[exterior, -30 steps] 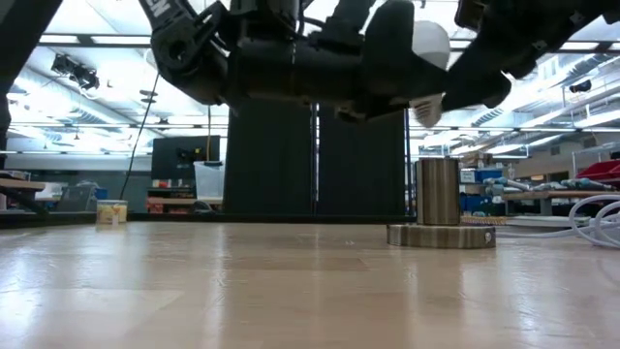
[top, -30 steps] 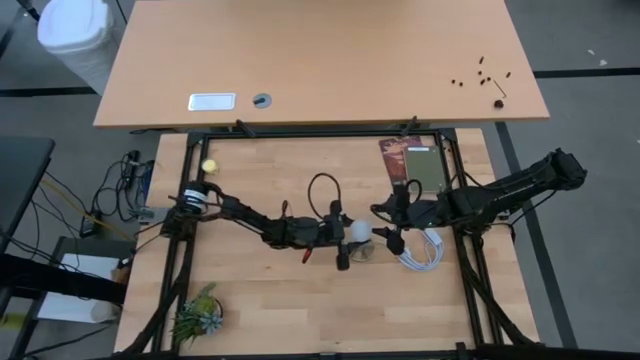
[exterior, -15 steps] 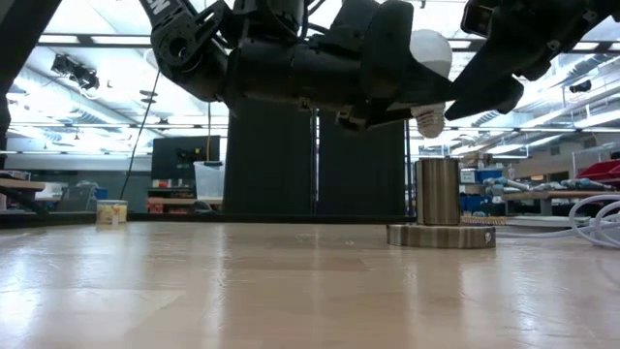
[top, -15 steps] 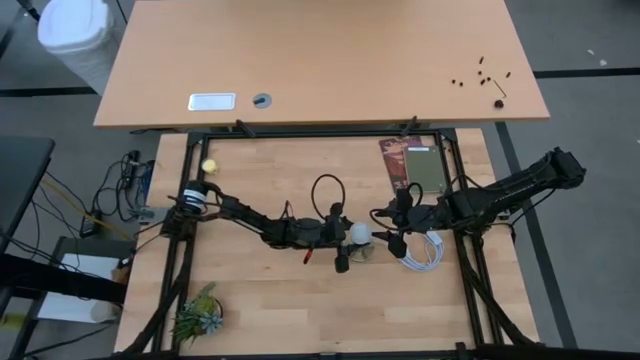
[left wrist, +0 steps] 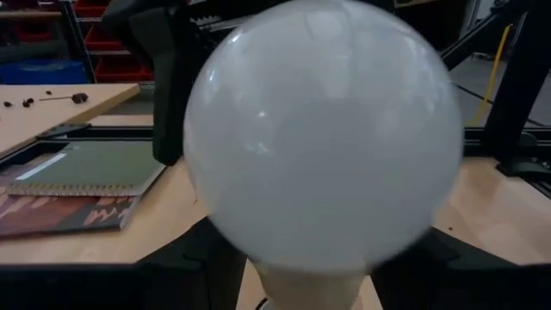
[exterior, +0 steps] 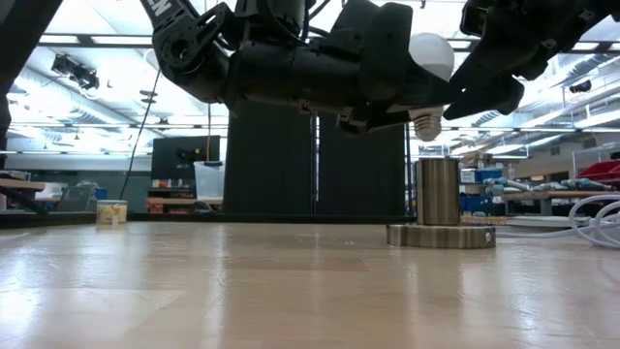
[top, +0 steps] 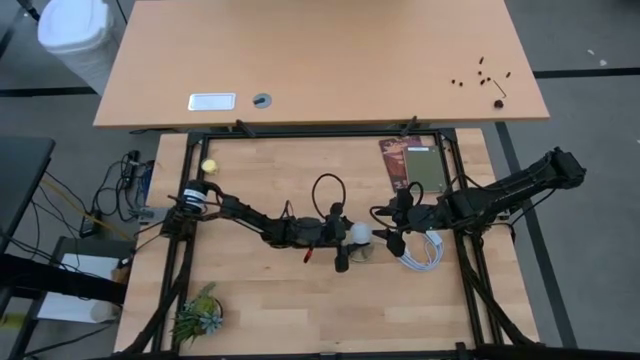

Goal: Screw lightbulb
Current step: Insert the lightbulb into the lamp

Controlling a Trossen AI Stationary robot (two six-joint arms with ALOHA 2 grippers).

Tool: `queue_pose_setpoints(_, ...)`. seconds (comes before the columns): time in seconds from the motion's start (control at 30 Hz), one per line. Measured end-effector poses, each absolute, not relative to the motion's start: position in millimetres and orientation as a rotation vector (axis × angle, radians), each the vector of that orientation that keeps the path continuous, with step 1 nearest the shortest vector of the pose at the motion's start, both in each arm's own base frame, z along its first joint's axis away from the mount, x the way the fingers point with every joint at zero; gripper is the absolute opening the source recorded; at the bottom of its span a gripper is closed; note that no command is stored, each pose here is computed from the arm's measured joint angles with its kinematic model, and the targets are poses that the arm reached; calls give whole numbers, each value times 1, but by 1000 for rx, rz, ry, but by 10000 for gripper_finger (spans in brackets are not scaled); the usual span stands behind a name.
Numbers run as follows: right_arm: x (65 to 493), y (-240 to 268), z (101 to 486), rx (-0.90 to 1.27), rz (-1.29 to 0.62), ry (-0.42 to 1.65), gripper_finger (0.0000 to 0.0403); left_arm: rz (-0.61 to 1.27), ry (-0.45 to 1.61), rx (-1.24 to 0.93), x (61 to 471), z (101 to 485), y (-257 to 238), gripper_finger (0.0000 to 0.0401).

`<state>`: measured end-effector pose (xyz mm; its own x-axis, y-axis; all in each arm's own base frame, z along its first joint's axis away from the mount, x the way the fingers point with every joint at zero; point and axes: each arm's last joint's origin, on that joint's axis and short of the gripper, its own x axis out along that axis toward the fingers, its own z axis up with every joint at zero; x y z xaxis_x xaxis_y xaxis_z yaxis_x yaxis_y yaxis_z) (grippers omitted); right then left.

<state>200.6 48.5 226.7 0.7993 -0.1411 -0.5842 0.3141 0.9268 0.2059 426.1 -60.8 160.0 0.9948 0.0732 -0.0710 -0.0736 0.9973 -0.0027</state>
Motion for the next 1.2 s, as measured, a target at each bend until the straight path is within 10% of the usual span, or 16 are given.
queue_pose_setpoints(1.2, 196, 55, 224, 330, -233, 640, 309, 62, 208, 1, 436, 135, -60, 211)
